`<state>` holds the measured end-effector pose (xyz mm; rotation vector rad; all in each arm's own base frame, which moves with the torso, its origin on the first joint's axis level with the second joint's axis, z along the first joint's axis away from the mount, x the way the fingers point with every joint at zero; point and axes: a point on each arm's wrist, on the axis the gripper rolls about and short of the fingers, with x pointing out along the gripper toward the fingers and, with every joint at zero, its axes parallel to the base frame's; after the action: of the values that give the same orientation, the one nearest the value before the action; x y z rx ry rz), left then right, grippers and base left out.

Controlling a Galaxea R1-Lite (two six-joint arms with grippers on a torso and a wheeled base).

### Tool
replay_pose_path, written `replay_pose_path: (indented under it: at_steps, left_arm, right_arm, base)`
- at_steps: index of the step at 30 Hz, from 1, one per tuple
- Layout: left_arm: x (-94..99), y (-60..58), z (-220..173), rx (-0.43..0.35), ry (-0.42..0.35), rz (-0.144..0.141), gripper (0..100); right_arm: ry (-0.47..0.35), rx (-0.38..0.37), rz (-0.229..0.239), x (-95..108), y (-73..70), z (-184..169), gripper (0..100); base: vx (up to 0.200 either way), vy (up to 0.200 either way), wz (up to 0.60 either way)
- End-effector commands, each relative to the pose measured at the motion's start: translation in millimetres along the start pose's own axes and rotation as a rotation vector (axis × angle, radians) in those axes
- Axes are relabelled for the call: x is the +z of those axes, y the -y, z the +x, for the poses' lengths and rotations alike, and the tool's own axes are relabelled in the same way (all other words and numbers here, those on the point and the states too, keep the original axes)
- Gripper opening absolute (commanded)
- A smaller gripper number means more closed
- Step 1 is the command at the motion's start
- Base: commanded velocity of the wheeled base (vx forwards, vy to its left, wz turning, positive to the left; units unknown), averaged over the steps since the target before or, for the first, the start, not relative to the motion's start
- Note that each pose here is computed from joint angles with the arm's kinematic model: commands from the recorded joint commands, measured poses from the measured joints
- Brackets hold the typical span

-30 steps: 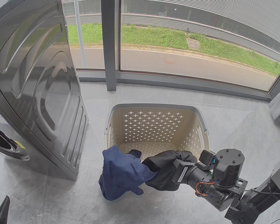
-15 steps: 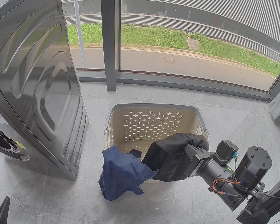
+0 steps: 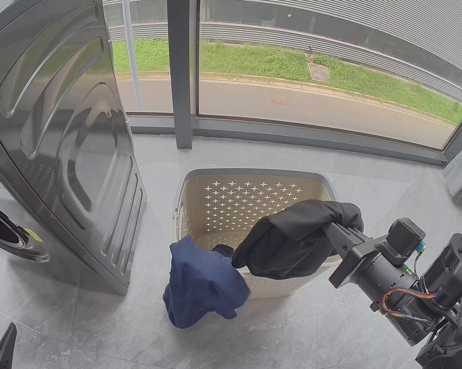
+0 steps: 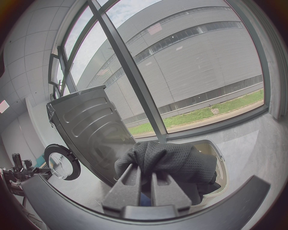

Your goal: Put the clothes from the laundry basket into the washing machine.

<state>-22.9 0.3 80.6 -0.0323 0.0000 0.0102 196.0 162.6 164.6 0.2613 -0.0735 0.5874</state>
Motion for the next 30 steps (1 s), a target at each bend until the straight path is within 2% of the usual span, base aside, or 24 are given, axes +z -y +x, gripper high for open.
replay_pose_path:
  at_steps: [1, 8, 17, 30]
  left_arm:
    - [-4.3, -0.1, 0.3, -0.001, -0.004, 0.002, 100]
    - [-4.3, -0.1, 0.3, -0.002, -0.004, 0.000, 100]
    - [-3.9, 0.0, 0.1, -0.013, -0.011, 0.011, 100]
    - [-3.9, 0.0, 0.2, -0.011, -0.012, 0.002, 100]
  right_arm:
    - [0.024, 0.012, 0.005, 6.7, -2.8, -4.8, 0]
    - [0.000, 0.012, 0.004, -1.9, -2.7, -1.1, 0]
    - [0.013, 0.030, 0.013, -0.1, -7.4, -1.4, 0]
    - [0.005, 0.058, 0.021, -4.7, -14.9, -1.7, 0]
  base:
    - [-0.200, 0.000, 0.00]
    - [-0.200, 0.000, 0.00]
    - [0.000, 0.000, 0.00]
    - [0.000, 0.200, 0.00]
